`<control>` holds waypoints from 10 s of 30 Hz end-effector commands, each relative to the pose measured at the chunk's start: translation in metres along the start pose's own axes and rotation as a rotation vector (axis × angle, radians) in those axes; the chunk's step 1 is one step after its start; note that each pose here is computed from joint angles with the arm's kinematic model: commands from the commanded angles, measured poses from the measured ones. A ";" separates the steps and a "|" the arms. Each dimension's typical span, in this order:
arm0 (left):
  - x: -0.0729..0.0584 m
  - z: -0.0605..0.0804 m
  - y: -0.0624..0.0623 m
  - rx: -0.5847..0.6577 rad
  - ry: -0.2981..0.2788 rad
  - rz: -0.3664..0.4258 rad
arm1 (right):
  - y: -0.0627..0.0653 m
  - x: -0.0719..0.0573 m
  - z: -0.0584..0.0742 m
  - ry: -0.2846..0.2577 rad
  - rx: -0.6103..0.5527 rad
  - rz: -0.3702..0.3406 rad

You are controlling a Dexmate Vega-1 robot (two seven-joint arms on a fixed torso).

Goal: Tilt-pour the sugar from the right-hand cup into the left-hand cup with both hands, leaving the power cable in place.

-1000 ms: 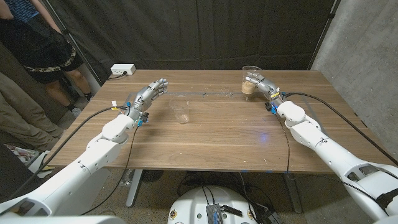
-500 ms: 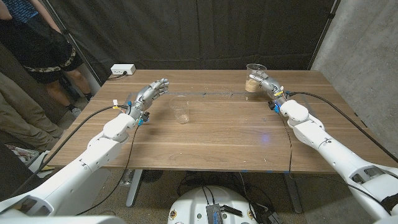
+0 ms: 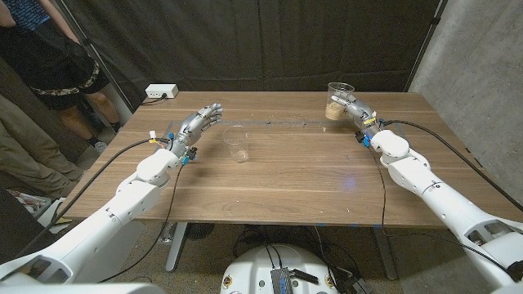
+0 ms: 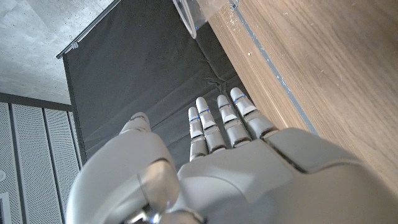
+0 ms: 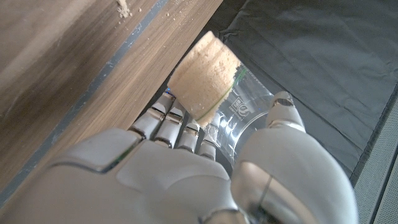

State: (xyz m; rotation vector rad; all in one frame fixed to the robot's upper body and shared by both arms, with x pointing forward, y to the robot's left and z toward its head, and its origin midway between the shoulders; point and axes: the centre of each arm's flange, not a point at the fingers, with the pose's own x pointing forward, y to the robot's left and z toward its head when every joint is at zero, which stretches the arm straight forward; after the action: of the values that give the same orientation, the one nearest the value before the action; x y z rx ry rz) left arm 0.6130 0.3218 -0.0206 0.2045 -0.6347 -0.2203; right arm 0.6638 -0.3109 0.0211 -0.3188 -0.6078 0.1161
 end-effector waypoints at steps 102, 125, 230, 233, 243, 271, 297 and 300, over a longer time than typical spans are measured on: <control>-0.044 -0.009 0.055 0.306 0.043 -0.208 | -0.001 -0.009 0.032 0.007 -0.045 -0.019; -0.040 -0.002 0.060 0.384 0.079 -0.310 | -0.007 -0.005 0.035 0.017 -0.065 -0.024; 0.006 -0.060 -0.014 0.602 -0.096 -0.485 | -0.031 -0.041 0.035 -0.011 -0.153 -0.078; 0.009 -0.059 -0.016 0.599 -0.099 -0.490 | -0.032 -0.044 0.034 -0.010 -0.153 -0.077; 0.017 -0.058 -0.022 0.591 -0.116 -0.501 | -0.033 -0.048 0.034 -0.010 -0.150 -0.095; 0.019 -0.062 -0.041 0.582 -0.130 -0.506 | -0.038 -0.057 0.032 -0.004 -0.153 -0.097; 0.025 -0.065 -0.050 0.579 -0.138 -0.500 | -0.042 -0.053 0.026 0.008 -0.146 -0.106; 0.026 -0.064 -0.051 0.573 -0.145 -0.494 | -0.044 -0.053 0.026 0.009 -0.145 -0.108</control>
State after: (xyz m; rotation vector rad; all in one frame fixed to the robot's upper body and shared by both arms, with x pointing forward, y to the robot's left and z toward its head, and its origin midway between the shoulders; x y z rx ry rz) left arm 0.6649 0.2801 -0.0699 0.9237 -0.7520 -0.5333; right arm 0.6042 -0.3522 0.0269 -0.4292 -0.6291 -0.0299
